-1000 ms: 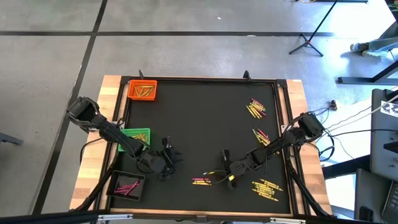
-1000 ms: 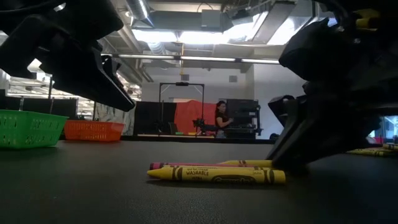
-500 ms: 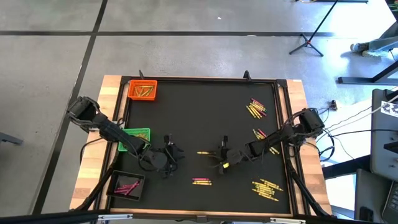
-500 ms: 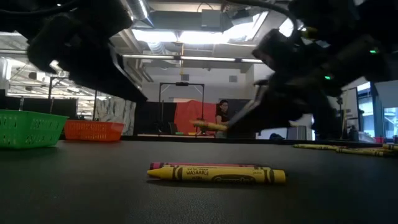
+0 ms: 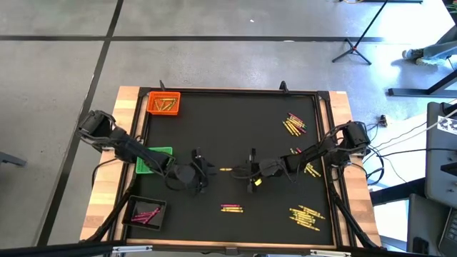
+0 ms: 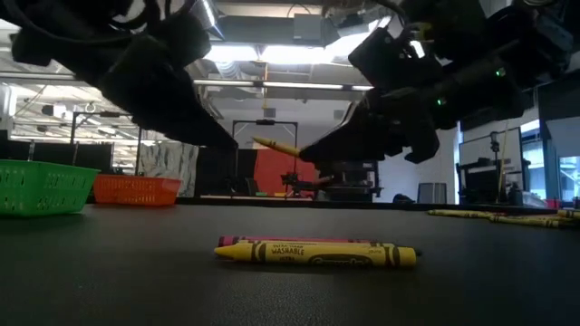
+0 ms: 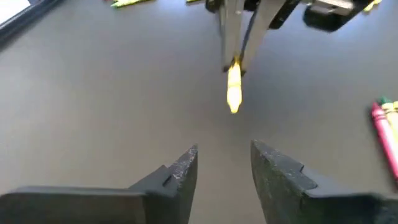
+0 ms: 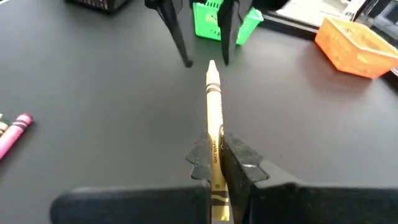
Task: Sort crayons
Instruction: Put the yellow crayon into the green bin
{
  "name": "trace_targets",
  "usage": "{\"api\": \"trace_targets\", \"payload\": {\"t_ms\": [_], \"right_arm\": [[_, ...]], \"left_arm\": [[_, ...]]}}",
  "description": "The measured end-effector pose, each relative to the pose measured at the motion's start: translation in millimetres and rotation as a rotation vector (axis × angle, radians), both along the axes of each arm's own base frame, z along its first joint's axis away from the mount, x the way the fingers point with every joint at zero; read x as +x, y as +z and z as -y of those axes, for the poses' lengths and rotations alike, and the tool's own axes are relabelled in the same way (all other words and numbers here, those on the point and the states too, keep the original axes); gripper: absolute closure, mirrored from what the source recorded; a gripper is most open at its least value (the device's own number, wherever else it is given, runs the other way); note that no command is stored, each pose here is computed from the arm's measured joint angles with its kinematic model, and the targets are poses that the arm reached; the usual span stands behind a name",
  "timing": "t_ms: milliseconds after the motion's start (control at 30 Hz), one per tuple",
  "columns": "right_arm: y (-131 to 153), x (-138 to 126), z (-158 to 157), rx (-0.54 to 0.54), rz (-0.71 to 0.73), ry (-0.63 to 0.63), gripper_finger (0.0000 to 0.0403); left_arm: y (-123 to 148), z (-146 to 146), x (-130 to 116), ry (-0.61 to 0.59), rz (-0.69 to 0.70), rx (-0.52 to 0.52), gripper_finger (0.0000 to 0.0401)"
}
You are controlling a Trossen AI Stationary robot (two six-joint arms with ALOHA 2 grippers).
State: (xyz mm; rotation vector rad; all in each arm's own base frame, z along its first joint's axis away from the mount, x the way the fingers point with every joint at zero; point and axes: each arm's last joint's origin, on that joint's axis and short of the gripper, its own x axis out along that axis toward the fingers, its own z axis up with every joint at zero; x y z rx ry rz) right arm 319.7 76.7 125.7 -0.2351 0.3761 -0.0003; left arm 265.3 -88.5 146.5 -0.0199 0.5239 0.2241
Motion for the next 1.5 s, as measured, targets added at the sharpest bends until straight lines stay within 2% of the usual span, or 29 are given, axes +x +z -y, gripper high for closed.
{"api": "trace_targets", "payload": {"t_ms": [167,500,700,1067,1400,1500], "right_arm": [[2.8,1.9,2.7,0.001,0.029,0.009,0.039],[10.0,4.5,2.5,-0.022,0.103,0.04,0.0388],[14.9,5.8,3.1,-0.062,0.152,0.027,0.0384],[16.5,6.4,2.9,-0.088,0.164,0.034,0.0382],[15.9,6.2,3.1,-0.109,0.158,0.038,0.0382],[15.8,6.1,3.1,-0.109,0.157,0.038,0.0381]], "left_arm": [[6.2,-4.6,6.8,-0.051,0.06,-0.039,0.0244],[20.2,-14.2,16.8,-0.056,0.205,-0.033,0.0249],[23.1,-16.6,19.3,-0.108,0.231,-0.064,0.0275],[22.6,-16.6,19.1,-0.101,0.229,-0.084,0.0321],[20.9,-23.3,20.2,-0.083,0.211,-0.081,0.0389],[20.8,-25.1,20.7,-0.09,0.208,-0.088,0.0395]]}}
